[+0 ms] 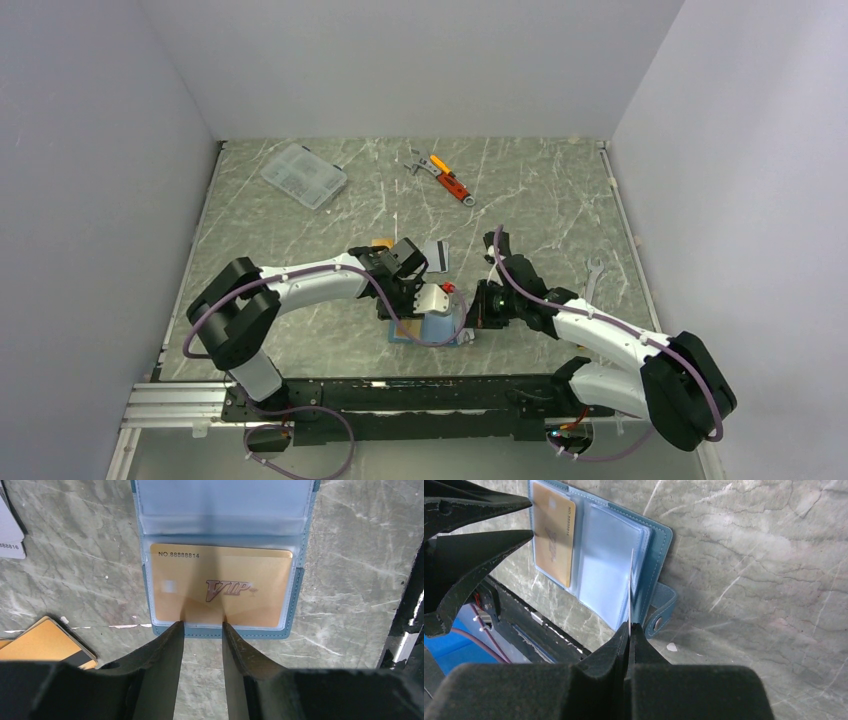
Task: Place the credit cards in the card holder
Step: Insert the credit card into the card holder.
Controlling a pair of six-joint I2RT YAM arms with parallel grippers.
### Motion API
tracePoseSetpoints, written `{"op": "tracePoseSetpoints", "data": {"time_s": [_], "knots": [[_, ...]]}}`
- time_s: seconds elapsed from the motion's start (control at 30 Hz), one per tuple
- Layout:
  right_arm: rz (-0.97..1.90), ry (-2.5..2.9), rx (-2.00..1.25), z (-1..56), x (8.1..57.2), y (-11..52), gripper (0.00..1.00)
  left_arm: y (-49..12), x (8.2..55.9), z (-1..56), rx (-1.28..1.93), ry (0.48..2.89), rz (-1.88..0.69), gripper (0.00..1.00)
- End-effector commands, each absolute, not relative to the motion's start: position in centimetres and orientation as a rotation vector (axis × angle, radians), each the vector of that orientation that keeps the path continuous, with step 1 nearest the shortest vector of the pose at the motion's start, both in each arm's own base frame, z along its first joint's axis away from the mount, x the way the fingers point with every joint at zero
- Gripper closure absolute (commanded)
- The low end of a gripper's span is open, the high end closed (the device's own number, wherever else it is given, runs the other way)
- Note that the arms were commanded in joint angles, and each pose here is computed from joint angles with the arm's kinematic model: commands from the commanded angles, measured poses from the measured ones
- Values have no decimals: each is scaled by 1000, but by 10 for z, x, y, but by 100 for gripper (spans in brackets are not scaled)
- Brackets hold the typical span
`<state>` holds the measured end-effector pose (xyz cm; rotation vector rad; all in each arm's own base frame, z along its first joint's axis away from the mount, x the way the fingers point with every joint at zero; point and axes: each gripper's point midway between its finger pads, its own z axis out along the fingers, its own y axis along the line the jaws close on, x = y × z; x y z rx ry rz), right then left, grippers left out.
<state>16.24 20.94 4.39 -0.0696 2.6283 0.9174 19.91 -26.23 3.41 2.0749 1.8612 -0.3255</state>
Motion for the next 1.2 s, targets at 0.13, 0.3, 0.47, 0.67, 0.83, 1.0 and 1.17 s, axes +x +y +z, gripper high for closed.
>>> {"op": "tracePoseSetpoints", "data": {"time_s": [0.13, 0.3, 0.47, 0.67, 0.83, 1.0, 1.17], "knots": [[943, 2628, -88, 44, 159, 212, 100, -264, 201, 31, 2085, 1834, -321, 61], [941, 2648, -83, 39, 157, 211, 100, -264, 201, 32, 2082, 1836, -316, 62], [927, 2675, -73, 34, 154, 209, 100, -264, 201, 32, 2082, 1838, -319, 62], [920, 2671, -67, 35, 153, 207, 100, -264, 201, 32, 2086, 1839, -320, 63], [933, 2665, -65, 37, 152, 207, 100, -265, 200, 32, 2086, 1842, -327, 64], [941, 2662, -60, 37, 152, 209, 100, -265, 199, 32, 2088, 1841, -332, 64], [937, 2663, -64, 37, 151, 207, 100, -265, 199, 32, 2089, 1841, -336, 65]]}}
